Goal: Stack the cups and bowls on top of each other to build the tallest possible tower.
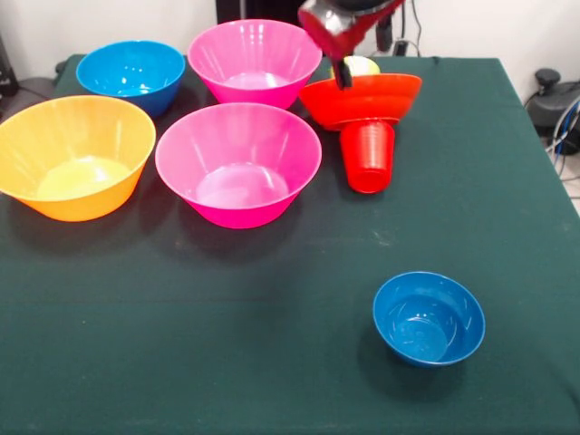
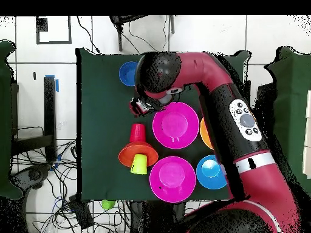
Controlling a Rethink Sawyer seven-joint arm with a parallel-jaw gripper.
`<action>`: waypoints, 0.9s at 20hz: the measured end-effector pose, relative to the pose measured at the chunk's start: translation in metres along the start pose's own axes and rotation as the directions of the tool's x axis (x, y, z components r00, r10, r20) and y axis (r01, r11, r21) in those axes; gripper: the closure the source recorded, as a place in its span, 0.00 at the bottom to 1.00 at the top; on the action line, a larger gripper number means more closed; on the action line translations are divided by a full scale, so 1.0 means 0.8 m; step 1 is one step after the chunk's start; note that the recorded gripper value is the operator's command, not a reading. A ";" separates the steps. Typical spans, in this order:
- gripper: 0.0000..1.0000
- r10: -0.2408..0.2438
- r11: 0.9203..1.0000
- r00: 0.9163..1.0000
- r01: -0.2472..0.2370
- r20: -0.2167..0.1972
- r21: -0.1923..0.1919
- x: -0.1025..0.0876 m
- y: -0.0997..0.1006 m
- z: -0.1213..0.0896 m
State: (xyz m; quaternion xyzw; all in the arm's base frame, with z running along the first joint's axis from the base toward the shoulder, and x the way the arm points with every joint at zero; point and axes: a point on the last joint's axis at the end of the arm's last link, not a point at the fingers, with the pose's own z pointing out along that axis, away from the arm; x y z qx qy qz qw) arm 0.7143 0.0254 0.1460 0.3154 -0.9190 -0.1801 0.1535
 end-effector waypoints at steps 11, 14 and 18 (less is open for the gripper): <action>0.00 -0.032 0.984 0.911 -0.045 0.412 0.175 -0.068 -0.050 0.003; 0.00 -0.056 0.972 0.851 -0.073 0.521 0.224 -0.078 -0.061 -0.002; 0.00 -0.077 0.962 0.805 -0.094 0.589 0.255 -0.085 -0.064 -0.002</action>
